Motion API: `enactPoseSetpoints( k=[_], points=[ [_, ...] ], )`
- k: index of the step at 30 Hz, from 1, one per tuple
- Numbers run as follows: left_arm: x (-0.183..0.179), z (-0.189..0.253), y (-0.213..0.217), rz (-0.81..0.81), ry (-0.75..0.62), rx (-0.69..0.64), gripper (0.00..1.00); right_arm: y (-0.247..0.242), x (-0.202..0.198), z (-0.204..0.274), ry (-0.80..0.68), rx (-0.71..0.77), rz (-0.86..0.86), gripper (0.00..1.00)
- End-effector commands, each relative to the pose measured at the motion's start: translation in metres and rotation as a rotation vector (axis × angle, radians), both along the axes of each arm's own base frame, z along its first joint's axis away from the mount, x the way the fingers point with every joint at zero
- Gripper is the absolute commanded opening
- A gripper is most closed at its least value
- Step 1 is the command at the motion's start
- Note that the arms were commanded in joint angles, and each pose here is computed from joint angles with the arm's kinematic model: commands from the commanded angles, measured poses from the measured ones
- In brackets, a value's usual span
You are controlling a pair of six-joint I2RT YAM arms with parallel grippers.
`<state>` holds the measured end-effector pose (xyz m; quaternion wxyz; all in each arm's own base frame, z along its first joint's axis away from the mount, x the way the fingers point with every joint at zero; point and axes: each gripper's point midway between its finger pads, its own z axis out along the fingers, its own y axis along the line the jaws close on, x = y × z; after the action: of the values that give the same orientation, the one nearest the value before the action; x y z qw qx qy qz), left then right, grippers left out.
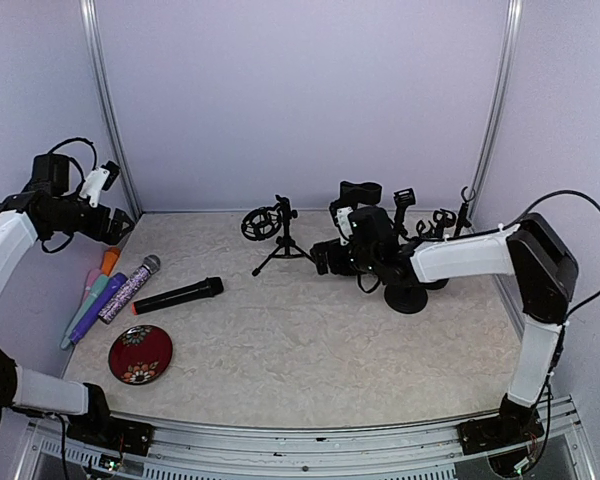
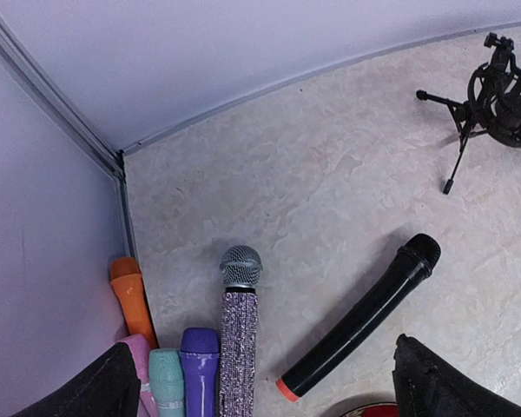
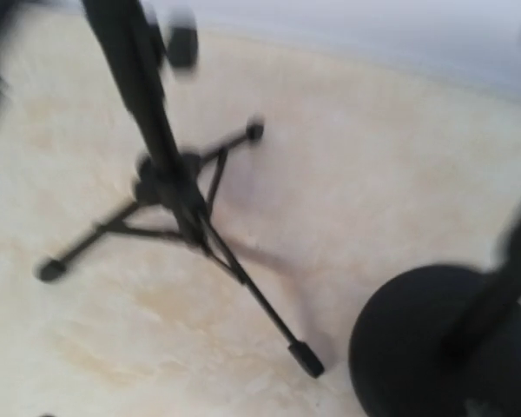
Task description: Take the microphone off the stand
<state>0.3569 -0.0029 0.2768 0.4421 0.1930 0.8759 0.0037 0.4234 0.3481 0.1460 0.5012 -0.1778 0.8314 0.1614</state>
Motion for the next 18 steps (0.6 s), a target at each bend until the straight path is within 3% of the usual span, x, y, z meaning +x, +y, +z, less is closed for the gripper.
enactPoseSetpoints(
  k=[1, 7, 14, 18],
  points=[
    [0.008, 0.005, 0.005, 0.05, -0.062, -0.033, 0.99, -0.015, -0.035, 0.069, -0.134, 0.063, -0.004, 1.0],
    [0.009, -0.007, -0.004, 0.022, -0.098, -0.085, 0.99, -0.066, -0.081, 0.1, -0.15, 0.057, -0.026, 1.0],
    [0.004, -0.043, -0.024, -0.055, -0.08, -0.183, 0.99, -0.129, -0.119, 0.048, -0.02, -0.056, -0.106, 1.0],
    [0.007, -0.069, -0.024, -0.052, -0.076, -0.185, 0.99, -0.168, -0.13, 0.032, 0.003, -0.031, -0.19, 1.0]
  ],
)
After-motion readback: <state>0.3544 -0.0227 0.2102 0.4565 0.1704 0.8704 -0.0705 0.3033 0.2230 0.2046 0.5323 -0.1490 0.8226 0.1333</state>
